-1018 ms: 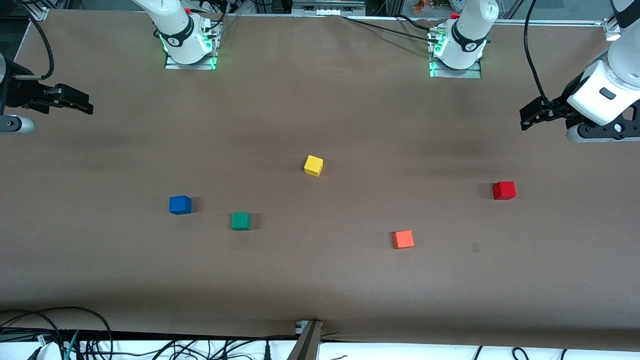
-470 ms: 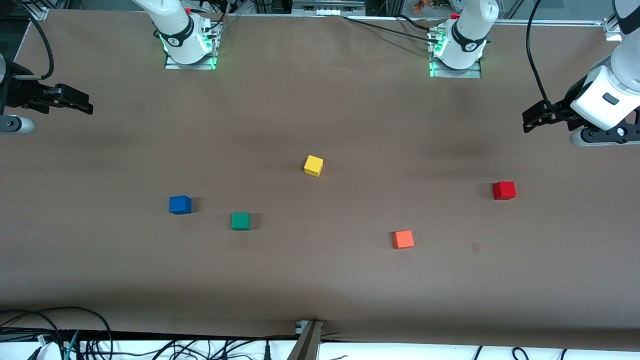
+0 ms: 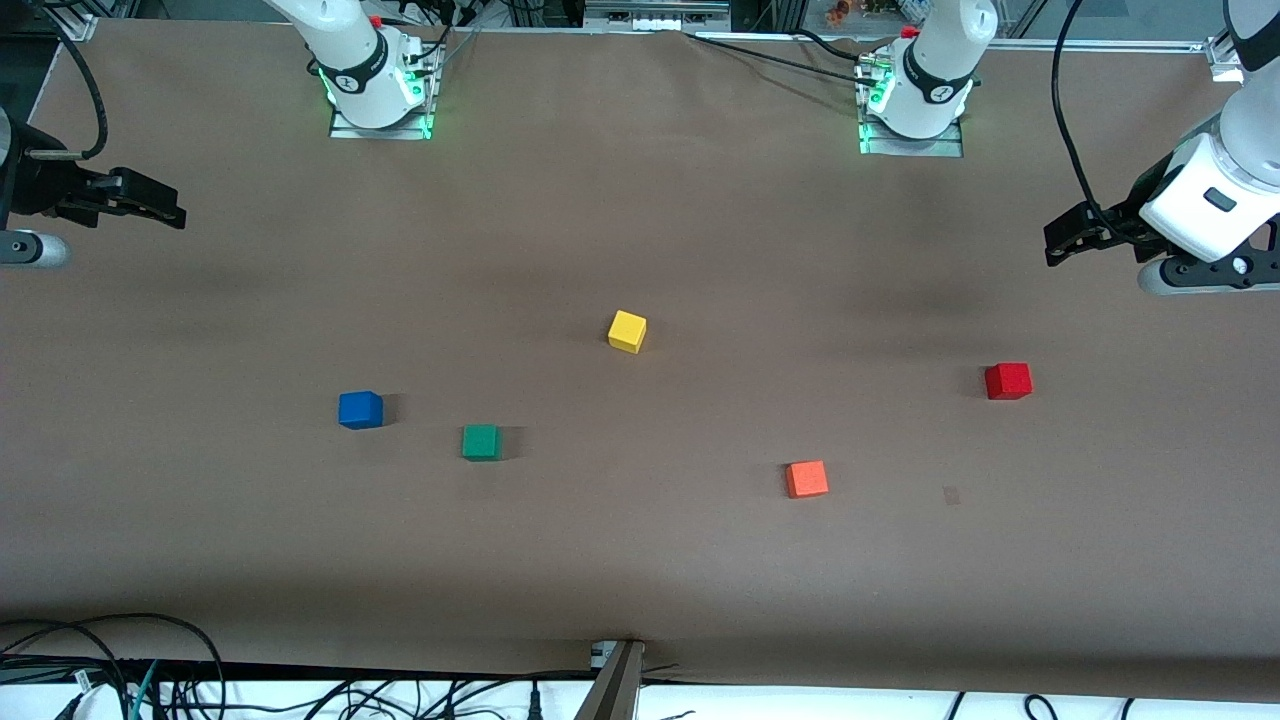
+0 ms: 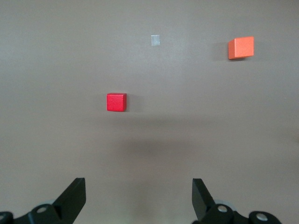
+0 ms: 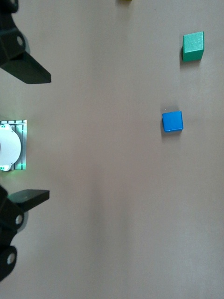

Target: Pass red block to right arm, stack on blue

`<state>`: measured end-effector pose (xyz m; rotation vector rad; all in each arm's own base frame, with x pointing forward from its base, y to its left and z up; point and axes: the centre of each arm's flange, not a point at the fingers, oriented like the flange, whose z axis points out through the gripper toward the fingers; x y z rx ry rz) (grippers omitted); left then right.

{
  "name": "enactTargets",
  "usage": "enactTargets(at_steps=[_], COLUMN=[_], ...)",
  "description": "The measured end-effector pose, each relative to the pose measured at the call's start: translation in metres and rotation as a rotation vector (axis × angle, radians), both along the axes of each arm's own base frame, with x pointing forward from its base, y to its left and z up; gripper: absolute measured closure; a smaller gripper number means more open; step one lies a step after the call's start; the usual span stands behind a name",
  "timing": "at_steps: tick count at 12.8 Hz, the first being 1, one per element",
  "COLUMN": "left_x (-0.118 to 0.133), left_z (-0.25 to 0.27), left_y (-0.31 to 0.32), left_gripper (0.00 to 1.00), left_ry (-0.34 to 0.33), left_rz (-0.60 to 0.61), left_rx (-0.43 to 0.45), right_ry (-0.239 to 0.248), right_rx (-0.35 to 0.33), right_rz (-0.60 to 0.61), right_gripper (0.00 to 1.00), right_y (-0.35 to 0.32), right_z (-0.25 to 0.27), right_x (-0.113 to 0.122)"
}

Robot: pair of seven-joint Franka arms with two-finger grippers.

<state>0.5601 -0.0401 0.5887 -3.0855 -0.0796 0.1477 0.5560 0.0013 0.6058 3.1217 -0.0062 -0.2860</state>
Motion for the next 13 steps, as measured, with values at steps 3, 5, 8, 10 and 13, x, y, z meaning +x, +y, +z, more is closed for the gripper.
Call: enactTargets(at_steps=[3,5,8,10,13], left_x=[0.009,0.018,0.038,0.056,0.080], left_z=[-0.011,-0.025,-0.067,-0.106,-0.172], left_y=[0.002,0.022,0.072,0.086,0.100], left_gripper=[0.00,0.00,0.00,0.00,0.00], left_ry=[0.017,0.039,0.083,0.094,0.073], left_rz=[0.004,0.031,0.041,0.023,0.005], left_rx=[0.001,0.001,-0.012,-0.021,-0.029], right_ry=[0.000,0.000,0.000,0.000,-0.001], right_rx=[0.000,0.000,0.000,0.000,0.000], right_rz=[0.000,-0.001,-0.002,-0.002,-0.002], right_gripper=[0.00,0.00,0.00,0.00,0.00], right_y=[0.000,0.000,-0.001,-0.001,-0.001], right_z=[0.000,0.000,0.000,0.000,0.000], right_x=[0.000,0.000,0.000,0.000,0.000])
